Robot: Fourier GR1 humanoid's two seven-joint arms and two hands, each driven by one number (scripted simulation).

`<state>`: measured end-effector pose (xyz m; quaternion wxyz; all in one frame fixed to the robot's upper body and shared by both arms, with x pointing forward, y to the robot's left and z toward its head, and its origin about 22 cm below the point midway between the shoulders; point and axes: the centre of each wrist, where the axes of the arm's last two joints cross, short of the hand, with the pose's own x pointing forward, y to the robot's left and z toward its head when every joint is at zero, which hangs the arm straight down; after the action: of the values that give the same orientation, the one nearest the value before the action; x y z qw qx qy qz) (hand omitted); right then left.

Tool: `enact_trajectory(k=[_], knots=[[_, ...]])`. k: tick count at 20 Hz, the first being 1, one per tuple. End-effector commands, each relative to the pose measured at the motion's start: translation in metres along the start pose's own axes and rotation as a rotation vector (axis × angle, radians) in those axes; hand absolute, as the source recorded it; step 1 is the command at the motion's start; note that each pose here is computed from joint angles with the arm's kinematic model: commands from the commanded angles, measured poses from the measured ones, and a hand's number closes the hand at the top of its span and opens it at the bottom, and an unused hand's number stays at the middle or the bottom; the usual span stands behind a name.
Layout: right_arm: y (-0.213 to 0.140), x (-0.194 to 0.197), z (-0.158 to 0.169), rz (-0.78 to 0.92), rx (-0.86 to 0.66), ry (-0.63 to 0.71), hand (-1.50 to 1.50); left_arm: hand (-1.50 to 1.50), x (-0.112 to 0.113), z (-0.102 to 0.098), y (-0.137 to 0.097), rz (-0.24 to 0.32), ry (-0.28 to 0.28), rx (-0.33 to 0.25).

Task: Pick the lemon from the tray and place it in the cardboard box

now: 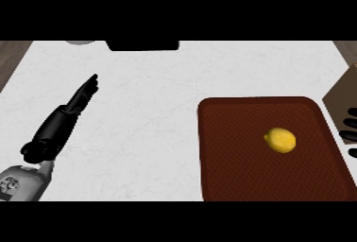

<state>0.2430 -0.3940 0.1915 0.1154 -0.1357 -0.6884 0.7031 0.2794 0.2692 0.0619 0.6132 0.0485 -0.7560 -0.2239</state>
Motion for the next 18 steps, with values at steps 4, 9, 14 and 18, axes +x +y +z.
enact_trajectory(k=[4, 9, 14, 18], knots=[[0.043, 0.014, 0.017, 0.033, 0.083, -0.077, -1.50, 0.00, -0.010, 0.010, 0.022, 0.016, -0.003, -0.013], [0.059, 0.021, 0.009, 0.041, 0.116, -0.038, -1.50, 0.00, -0.007, -0.012, 0.007, 0.002, 0.004, -0.020], [0.069, 0.013, 0.002, 0.094, 0.039, -0.009, -1.50, 0.00, -0.001, -0.008, 0.000, 0.003, -0.006, -0.010], [0.072, 0.006, 0.000, 0.078, 0.030, -0.012, -1.50, 0.00, 0.004, -0.010, 0.002, 0.008, 0.000, -0.019]])
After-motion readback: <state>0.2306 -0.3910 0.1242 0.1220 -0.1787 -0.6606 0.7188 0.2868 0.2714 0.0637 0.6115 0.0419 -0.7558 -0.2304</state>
